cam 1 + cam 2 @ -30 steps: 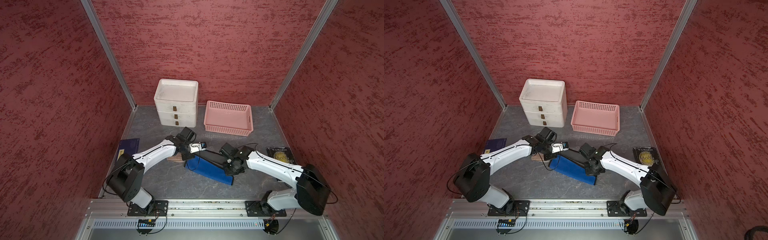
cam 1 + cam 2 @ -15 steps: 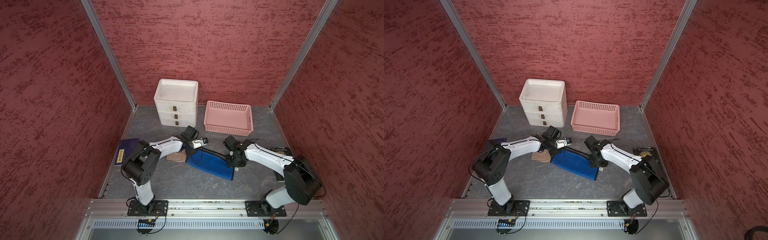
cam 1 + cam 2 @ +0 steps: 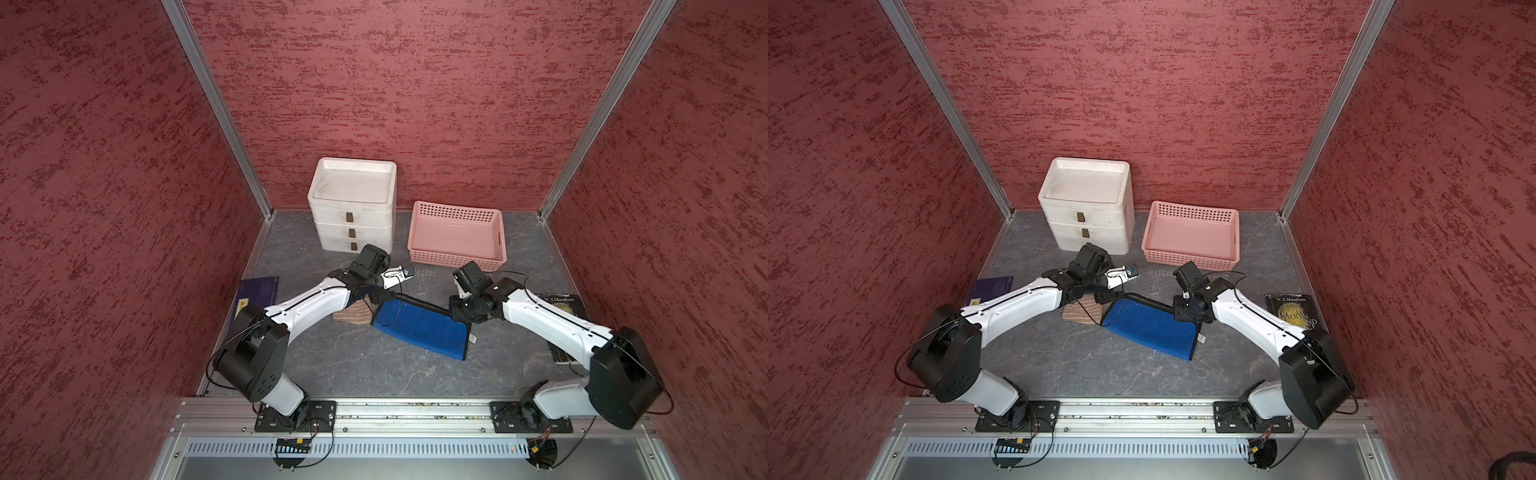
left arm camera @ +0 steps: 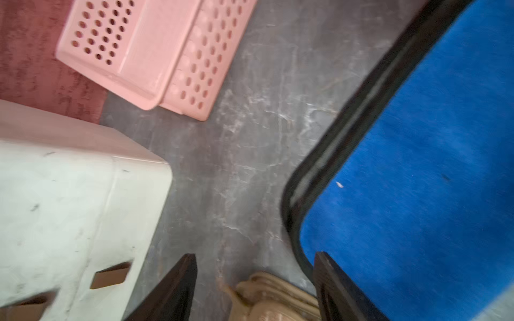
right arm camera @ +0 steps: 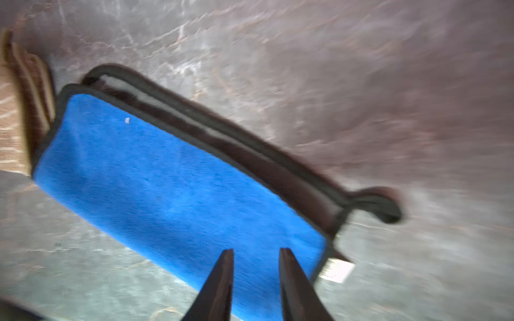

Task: Fold the square dishcloth
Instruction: Fold the cleaning item at the center of the board.

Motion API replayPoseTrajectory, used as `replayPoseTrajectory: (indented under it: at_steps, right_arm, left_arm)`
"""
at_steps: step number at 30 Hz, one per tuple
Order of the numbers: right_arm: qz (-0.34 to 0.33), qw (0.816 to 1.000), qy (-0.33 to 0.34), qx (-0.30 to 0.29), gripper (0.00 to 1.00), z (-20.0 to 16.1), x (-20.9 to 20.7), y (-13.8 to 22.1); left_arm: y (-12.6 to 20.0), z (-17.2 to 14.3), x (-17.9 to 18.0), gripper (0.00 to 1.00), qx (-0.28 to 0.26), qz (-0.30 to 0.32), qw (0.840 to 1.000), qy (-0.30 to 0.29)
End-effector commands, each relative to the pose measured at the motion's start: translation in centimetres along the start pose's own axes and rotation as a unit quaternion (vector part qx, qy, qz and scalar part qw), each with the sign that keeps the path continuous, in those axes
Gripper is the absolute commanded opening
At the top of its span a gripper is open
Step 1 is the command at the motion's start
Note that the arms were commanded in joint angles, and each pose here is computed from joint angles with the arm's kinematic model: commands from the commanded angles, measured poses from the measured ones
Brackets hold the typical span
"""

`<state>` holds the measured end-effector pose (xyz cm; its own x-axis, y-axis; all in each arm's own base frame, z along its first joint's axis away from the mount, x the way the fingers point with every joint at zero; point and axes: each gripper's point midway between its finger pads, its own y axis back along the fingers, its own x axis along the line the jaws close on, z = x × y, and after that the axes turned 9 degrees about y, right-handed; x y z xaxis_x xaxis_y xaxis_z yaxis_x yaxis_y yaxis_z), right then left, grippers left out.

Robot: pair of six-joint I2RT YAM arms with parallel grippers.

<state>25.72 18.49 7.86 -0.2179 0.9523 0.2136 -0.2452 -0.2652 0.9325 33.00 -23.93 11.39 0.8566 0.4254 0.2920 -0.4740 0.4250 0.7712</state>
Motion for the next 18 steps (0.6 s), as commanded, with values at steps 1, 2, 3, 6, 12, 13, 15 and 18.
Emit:
replayPoseTrajectory:
  at_steps: [1, 2, 3, 6, 12, 13, 15, 18]
  right_arm:
    - [0.039, 0.999, 0.005, 0.027, 0.19, -0.2, 1.0, -2.4]
    - [0.026, 0.999, -0.010, 0.040, 0.16, -0.3, -0.2, -3.5]
    - [0.018, 0.999, -0.019, 0.047, 0.14, -0.4, -0.9, -4.3]
    - [-0.014, 0.998, -0.033, 0.060, 0.10, -1.0, -2.7, -5.7]
    - [-0.057, 0.994, -0.053, 0.071, 0.04, -3.2, -4.8, -5.6]
    - [-0.062, 0.994, -0.055, 0.074, 0.04, -3.8, -5.1, -5.4]
    - [-0.069, 0.993, -0.062, 0.075, 0.05, -4.7, -5.6, -4.9]
    - [-0.065, 0.992, -0.078, 0.081, 0.05, -6.8, -5.9, -4.3]
  left_arm:
    - [-0.1, -4.3, -5.1, 0.69, 0.061, -0.086, 0.994, -0.007]
    - [-0.2, -5.1, -5.9, 0.68, 0.072, -0.094, 0.993, -0.015]
    - [-0.3, -5.6, -6.3, 0.68, 0.079, -0.096, 0.992, -0.019]
    - [-0.8, -6.3, -6.8, 0.68, 0.089, -0.094, 0.991, -0.026]
    - [-3.1, -5.8, -6.4, 0.67, 0.089, -0.073, 0.992, -0.043]
    - [-3.6, -5.7, -6.2, 0.66, 0.092, -0.071, 0.992, -0.045]
    - [-4.9, -5.6, -5.6, 0.65, 0.103, -0.063, 0.991, -0.051]
    - [-6.6, -5.1, -4.6, 0.65, 0.106, -0.045, 0.991, -0.071]
